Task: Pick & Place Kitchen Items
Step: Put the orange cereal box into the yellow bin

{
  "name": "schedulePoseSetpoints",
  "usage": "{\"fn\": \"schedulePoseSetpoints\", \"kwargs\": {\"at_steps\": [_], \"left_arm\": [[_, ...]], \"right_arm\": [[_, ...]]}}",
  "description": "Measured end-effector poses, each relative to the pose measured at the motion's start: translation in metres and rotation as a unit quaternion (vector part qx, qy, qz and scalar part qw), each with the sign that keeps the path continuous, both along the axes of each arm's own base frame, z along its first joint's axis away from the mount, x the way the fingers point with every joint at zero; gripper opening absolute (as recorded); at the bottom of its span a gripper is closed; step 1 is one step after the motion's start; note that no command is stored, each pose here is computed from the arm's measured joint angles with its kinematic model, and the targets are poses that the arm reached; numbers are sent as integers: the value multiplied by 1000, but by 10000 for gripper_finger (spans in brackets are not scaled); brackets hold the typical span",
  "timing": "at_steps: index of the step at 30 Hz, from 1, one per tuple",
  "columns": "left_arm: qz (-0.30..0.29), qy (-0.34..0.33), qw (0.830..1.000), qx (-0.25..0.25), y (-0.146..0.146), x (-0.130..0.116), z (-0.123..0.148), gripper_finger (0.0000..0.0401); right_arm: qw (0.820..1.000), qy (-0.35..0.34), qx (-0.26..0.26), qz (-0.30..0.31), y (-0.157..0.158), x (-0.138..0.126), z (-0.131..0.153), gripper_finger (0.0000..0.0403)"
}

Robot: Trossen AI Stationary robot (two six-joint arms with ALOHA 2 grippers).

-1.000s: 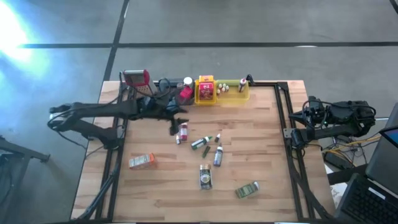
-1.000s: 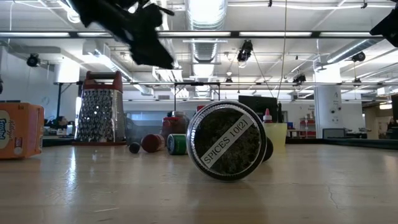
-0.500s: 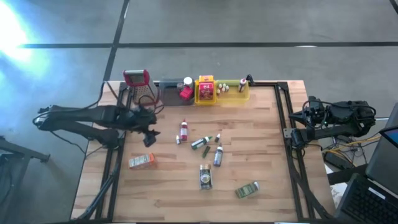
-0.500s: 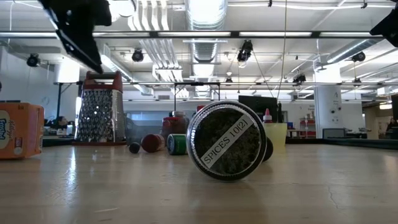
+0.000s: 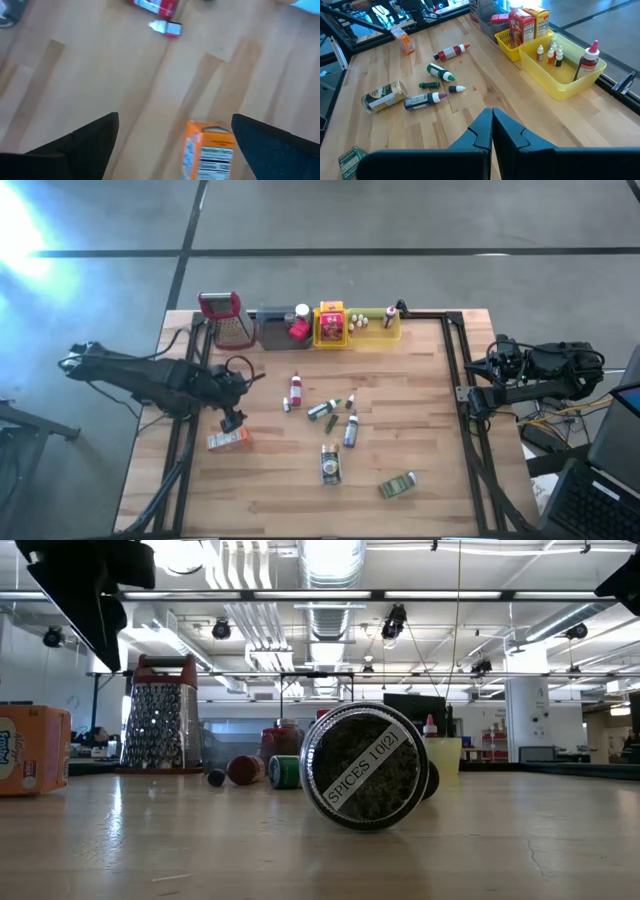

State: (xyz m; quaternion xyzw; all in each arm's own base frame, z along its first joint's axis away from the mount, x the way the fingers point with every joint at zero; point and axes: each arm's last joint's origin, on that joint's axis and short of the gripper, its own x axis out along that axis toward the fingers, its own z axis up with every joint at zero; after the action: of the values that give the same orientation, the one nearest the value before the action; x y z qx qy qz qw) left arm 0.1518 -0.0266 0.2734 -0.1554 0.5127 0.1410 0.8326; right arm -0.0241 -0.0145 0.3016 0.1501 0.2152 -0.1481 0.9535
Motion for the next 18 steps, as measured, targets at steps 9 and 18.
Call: {"fn": "schedulePoseSetpoints", "kwargs": {"at_steps": [9,18], "left_arm": [[5,72,996,-48,-11,13,4,400],[20,141,986,-87,-18,26,-3,400]], "right_arm": [[1000,0,0,0,0,0,0,8],[1000,0,0,0,0,0,0,8]]}}
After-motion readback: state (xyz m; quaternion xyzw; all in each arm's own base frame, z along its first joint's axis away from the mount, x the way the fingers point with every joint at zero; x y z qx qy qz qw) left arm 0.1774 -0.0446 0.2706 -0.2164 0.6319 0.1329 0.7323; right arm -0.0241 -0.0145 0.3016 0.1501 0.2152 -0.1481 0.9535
